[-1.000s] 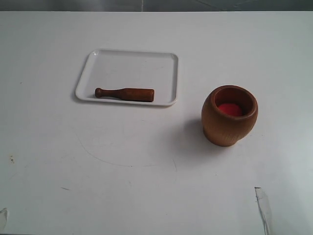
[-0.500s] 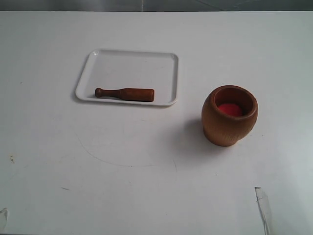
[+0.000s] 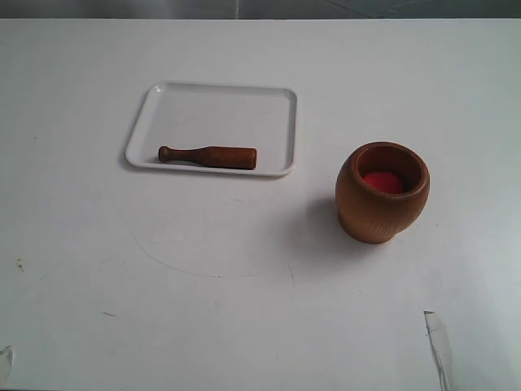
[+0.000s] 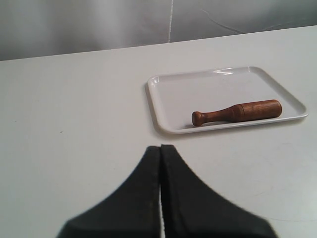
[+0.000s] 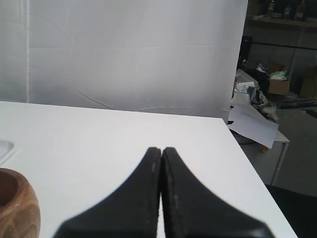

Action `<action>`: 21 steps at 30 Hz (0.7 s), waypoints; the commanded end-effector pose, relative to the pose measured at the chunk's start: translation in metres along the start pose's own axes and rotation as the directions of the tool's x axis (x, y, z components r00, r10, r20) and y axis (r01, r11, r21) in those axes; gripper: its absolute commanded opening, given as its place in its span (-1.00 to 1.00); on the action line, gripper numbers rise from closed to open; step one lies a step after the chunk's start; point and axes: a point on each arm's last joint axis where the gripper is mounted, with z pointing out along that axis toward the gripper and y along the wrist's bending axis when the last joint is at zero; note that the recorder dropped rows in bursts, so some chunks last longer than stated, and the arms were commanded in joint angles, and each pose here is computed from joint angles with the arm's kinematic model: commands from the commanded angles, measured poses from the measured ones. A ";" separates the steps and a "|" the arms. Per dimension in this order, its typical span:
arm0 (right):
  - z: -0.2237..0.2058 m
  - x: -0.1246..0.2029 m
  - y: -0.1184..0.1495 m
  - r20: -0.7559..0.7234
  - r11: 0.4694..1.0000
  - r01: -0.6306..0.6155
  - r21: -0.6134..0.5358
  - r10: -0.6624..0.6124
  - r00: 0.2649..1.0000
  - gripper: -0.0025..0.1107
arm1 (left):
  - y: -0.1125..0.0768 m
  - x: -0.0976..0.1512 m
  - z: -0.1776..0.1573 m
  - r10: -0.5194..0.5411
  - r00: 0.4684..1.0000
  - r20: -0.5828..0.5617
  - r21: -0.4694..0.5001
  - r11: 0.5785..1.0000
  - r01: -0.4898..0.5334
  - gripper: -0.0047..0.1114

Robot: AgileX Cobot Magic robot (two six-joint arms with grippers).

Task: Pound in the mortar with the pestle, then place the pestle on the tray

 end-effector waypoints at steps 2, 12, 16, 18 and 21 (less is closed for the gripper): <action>0.000 0.001 0.000 0.001 1.000 -0.008 -0.001 0.008 1.000 -0.96 | -0.001 0.000 0.000 -0.012 1.000 0.007 0.008 1.000 0.012 -0.92; 0.000 0.001 0.000 0.001 1.000 -0.005 -0.001 0.005 1.000 -0.96 | -0.001 0.000 0.000 -0.012 1.000 0.007 0.008 1.000 0.012 -0.92; 0.000 0.001 0.000 0.001 1.000 -0.005 -0.001 0.005 1.000 -0.96 | -0.001 0.000 0.000 -0.012 1.000 0.007 0.008 1.000 0.012 -0.92; 0.000 0.001 0.000 0.001 1.000 -0.005 -0.001 0.005 1.000 -0.96 | -0.001 0.000 0.000 -0.012 1.000 0.007 0.008 1.000 0.012 -0.92; 0.000 0.001 0.000 0.001 1.000 -0.010 -0.001 0.010 1.000 -0.96 | -0.001 0.000 0.000 -0.012 1.000 0.007 0.008 1.000 0.012 -0.92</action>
